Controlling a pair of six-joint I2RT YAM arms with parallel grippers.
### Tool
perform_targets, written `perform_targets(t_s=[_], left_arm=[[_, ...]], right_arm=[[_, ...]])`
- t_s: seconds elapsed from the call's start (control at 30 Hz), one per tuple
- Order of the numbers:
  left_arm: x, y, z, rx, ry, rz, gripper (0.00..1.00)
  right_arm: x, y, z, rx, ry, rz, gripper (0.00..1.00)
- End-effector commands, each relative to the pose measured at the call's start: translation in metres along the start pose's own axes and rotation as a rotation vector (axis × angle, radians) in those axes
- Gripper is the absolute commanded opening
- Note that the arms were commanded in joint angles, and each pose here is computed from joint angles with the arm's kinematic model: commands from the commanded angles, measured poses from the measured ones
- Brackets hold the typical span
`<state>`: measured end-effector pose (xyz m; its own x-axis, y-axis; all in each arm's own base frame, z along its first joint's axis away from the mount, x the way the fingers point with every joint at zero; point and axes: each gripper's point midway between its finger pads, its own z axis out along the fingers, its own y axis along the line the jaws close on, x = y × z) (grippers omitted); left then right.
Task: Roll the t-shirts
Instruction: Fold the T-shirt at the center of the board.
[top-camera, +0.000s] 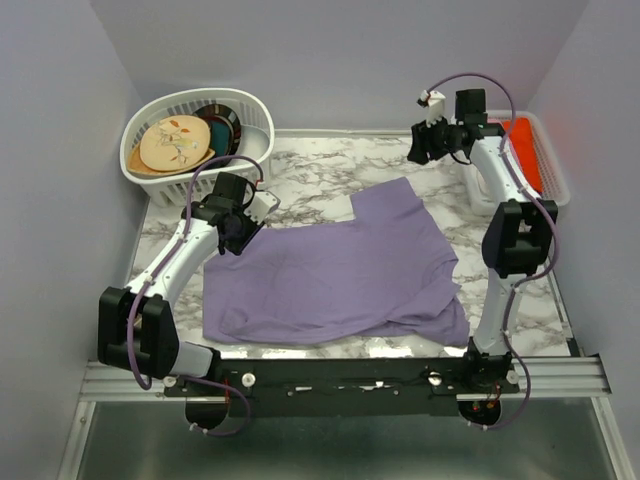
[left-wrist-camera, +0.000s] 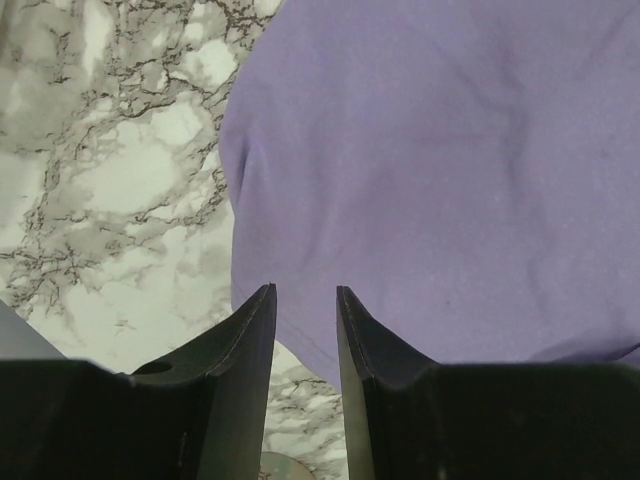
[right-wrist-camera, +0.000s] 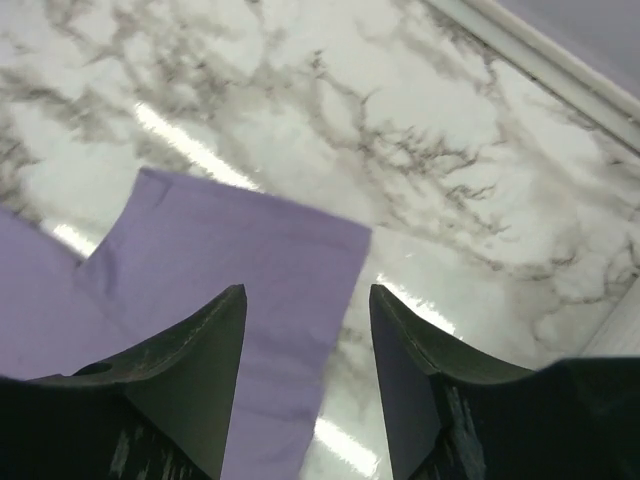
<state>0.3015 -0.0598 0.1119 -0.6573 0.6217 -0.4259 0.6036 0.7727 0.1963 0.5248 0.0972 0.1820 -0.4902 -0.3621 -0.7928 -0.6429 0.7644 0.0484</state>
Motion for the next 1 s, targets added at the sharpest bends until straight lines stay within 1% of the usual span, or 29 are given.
perform_targets(t_s=[0.0, 0.07, 0.1, 0.13, 0.17, 0.27, 0.3, 0.33, 0.37, 0.43, 0.53, 0.7, 0.83, 0.97], left_arm=[[-0.004, 0.002, -0.011, 0.008, -0.004, -0.014, 0.39], [0.002, 0.0, -0.012, 0.023, 0.026, -0.01, 0.38], [0.003, 0.001, -0.012, 0.021, 0.036, -0.007, 0.38], [0.004, 0.001, -0.013, 0.017, 0.039, -0.004, 0.38], [0.006, 0.001, -0.013, 0.018, 0.051, 0.001, 0.38], [0.007, 0.004, -0.014, 0.014, 0.058, -0.011, 0.38], [0.008, 0.004, -0.014, 0.015, 0.063, -0.015, 0.38], [0.009, 0.003, -0.014, 0.018, 0.07, -0.02, 0.38], [0.012, 0.003, -0.013, 0.02, 0.077, -0.023, 0.38], [0.02, 0.004, -0.011, 0.007, 0.106, -0.019, 0.38], [0.023, 0.005, -0.01, 0.007, 0.119, -0.018, 0.38], [0.027, 0.004, -0.005, 0.012, 0.129, -0.029, 0.39], [0.026, 0.004, -0.003, 0.015, 0.126, -0.032, 0.39], [0.027, 0.005, -0.005, 0.01, 0.125, -0.031, 0.39]], right_arm=[[-0.008, -0.067, 0.046, 0.215, 0.018, 0.066, 0.57], [-0.003, -0.078, 0.06, 0.239, 0.053, 0.049, 0.54], [0.028, -0.08, 0.078, 0.218, 0.14, 0.078, 0.53], [0.013, -0.089, 0.076, 0.247, 0.119, 0.045, 0.53], [0.02, -0.089, 0.08, 0.241, 0.143, 0.039, 0.53], [0.054, -0.076, 0.091, 0.186, 0.234, -0.023, 0.54], [0.055, -0.075, 0.091, 0.186, 0.237, -0.054, 0.55], [0.056, -0.066, 0.095, 0.161, 0.251, -0.118, 0.56], [0.065, -0.058, 0.097, 0.136, 0.275, -0.136, 0.57], [0.068, -0.049, 0.102, 0.106, 0.296, -0.191, 0.61], [0.072, -0.047, 0.11, 0.096, 0.332, -0.225, 0.62], [0.075, -0.041, 0.116, 0.073, 0.357, -0.261, 0.62], [0.085, -0.036, 0.123, 0.062, 0.393, -0.312, 0.62], [0.086, -0.043, 0.125, 0.091, 0.407, -0.3, 0.62]])
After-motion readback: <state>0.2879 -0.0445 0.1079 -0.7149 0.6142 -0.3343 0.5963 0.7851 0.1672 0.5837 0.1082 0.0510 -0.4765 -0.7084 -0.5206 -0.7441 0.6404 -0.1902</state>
